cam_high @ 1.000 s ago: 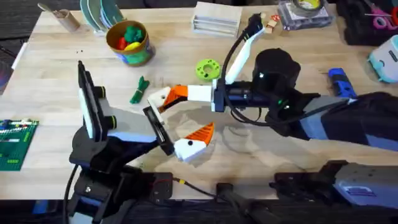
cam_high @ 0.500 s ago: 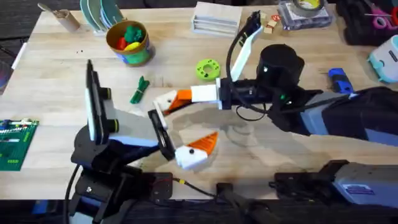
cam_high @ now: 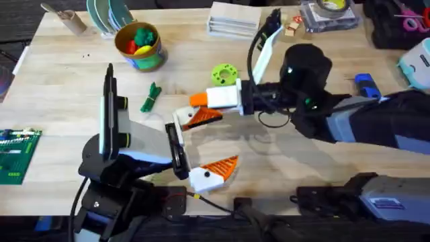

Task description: Pick up the gripper from the table and insert it into the empty holder that is missing its gripper. Then pick up a screw, insert it into the mounting hole, and use the screwdriver to tighten it. Finally, clean up the table by picking up the vegetable and placing it into the bucket.

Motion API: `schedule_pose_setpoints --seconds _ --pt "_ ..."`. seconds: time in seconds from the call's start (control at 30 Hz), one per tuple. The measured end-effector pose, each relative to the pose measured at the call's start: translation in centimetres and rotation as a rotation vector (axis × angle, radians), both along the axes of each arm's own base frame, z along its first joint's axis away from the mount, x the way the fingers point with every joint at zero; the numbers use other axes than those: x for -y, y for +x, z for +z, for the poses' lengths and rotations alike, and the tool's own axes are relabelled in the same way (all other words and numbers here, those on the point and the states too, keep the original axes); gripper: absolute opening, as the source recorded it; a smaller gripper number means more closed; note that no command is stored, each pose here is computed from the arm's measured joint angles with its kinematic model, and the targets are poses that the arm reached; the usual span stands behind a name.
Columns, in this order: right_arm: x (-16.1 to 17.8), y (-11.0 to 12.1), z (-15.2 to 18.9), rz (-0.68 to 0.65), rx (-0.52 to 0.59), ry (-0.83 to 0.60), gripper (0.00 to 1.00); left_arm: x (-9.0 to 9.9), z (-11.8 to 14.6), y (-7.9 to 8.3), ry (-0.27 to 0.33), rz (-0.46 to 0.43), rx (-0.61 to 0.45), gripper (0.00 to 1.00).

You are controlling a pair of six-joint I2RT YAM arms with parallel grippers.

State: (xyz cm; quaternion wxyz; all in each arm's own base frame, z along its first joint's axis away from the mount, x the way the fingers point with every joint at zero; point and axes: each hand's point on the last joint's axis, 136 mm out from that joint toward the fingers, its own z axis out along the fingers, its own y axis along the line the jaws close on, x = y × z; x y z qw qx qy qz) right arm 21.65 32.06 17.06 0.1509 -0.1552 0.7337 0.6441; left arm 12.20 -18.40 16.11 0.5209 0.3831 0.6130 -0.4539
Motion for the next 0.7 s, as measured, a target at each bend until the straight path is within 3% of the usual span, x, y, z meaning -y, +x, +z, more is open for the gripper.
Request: schedule_pose_setpoints --seconds 0.4,0.47,0.5,0.6,0.7 --pt "6.2 11.5 1.2 -0.352 0.113 -0.126 0.993 0.0 0.0 0.0 0.000 0.001 0.000 0.993" --pt "6.9 12.9 1.3 -0.372 0.117 -0.209 0.993 0.0 0.0 0.0 0.000 0.001 0.000 0.993" --pt "7.9 13.8 1.0 -0.381 0.135 -0.390 0.993 0.0 0.0 0.0 0.000 0.001 0.000 0.993" --pt "9.3 14.6 1.1 -0.402 0.219 -0.582 0.993 0.0 0.0 0.0 0.000 0.001 0.000 0.993" --pt "10.6 15.4 1.4 -0.413 0.405 -0.825 0.992 0.0 0.0 0.0 0.000 0.001 0.000 0.993"
